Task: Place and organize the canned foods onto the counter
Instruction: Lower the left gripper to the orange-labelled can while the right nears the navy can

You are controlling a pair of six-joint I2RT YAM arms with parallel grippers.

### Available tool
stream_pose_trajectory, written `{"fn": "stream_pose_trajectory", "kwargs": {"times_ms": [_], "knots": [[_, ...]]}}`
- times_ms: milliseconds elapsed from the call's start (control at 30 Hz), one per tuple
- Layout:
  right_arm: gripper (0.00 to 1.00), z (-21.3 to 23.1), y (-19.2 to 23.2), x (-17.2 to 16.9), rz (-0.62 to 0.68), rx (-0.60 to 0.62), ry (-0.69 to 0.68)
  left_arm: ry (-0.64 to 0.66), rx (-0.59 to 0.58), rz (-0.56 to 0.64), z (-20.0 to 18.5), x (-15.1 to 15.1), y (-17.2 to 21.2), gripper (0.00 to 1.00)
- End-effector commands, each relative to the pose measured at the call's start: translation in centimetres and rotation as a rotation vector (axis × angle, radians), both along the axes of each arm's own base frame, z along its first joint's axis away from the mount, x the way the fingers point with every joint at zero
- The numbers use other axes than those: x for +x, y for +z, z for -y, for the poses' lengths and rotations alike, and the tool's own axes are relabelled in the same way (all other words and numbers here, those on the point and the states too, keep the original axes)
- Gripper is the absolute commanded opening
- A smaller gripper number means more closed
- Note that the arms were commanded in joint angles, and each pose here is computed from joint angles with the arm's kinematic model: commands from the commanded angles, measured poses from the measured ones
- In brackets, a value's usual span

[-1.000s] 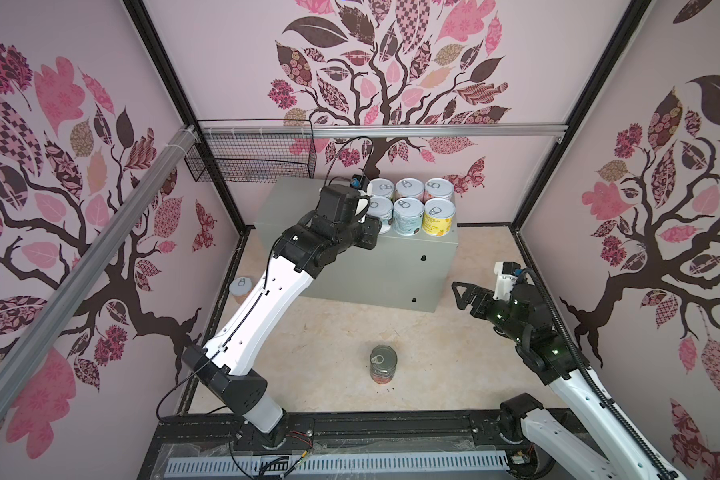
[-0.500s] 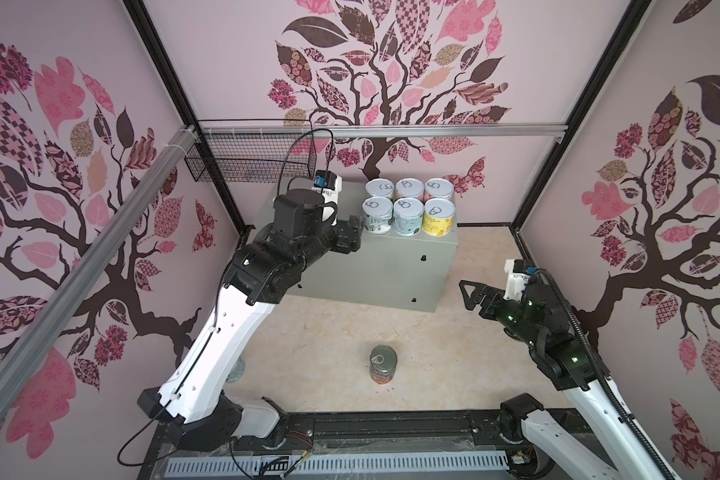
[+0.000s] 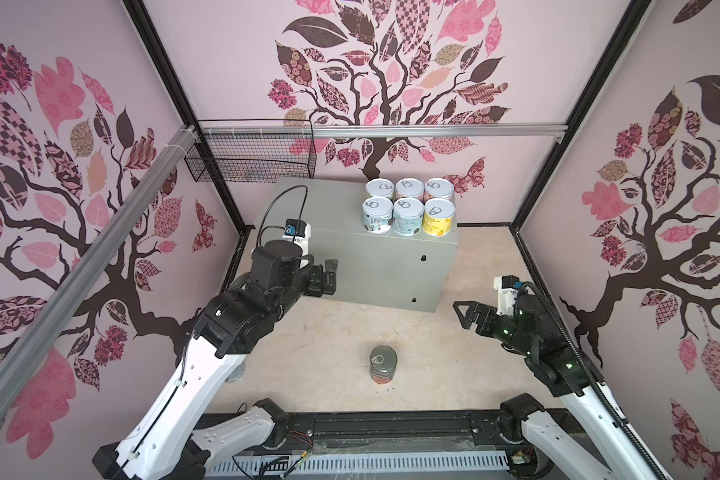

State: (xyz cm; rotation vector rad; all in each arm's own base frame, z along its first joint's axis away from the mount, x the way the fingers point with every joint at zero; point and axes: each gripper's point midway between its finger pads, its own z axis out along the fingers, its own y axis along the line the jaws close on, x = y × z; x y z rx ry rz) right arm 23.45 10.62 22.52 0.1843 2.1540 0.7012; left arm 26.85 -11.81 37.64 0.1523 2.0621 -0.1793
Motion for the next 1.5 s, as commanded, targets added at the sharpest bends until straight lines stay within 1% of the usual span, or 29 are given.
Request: {"fn": "stream_pose_trajectory", "kwargs": {"times_ms": [0,133,300,400,467,600,700,867,967,1133,1300,1400,1467], "knots": [[1.0,-0.5,-1.7,-0.9,-0.054,0.022,0.024,0.104,0.022,-0.054,-2.0,-0.6,-3.2,0.98],[1.0,-0.8,-4.5,-1.3,-0.11,0.037,0.032,0.199,0.035,-0.12,-3.7,-1.3,-6.8,0.98],[1.0,-1.4,-7.5,-2.1,-0.162,0.056,0.048,0.263,0.048,-0.216,-4.6,-2.3,-11.6,0.98],[1.0,-1.9,-8.6,-2.5,-0.18,0.038,0.057,0.37,0.053,-0.232,-6.6,-2.8,-13.5,0.98],[1.0,-2.4,-9.2,-2.7,-0.191,0.027,0.069,0.429,0.005,-0.253,-7.6,-2.9,-14.6,0.98],[1.0,-3.2,-10.5,-2.8,-0.215,0.03,0.093,0.546,-0.147,-0.313,-10.0,-2.6,-16.6,0.98],[1.0,-3.6,-11.1,-2.4,-0.223,0.029,0.107,0.643,-0.239,-0.355,-12.3,-2.1,-17.6,0.98],[1.0,-4.7,-12.4,-1.7,-0.23,0.059,0.128,0.8,-0.363,-0.406,-15.7,-0.1,-20.3,0.98],[1.0,-4.9,-13.2,-1.0,-0.223,0.056,0.126,0.859,-0.38,-0.418,-17.1,1.4,-21.5,0.98],[1.0,-6.0,-14.2,-0.5,-0.242,0.061,0.169,0.943,-0.436,-0.45,-19.4,4.3,-23.0,0.98],[1.0,-6.5,-13.8,0.3,-0.208,0.067,0.18,1.038,-0.424,-0.496,-22.8,6.6,-24.0,0.98],[1.0,-6.7,-12.9,0.8,-0.171,0.074,0.184,1.067,-0.425,-0.501,-24.7,8.0,-24.3,0.98],[1.0,-7.0,-12.6,1.0,-0.163,0.082,0.194,1.07,-0.405,-0.495,-25.5,9.0,-24.2,0.98]]}}
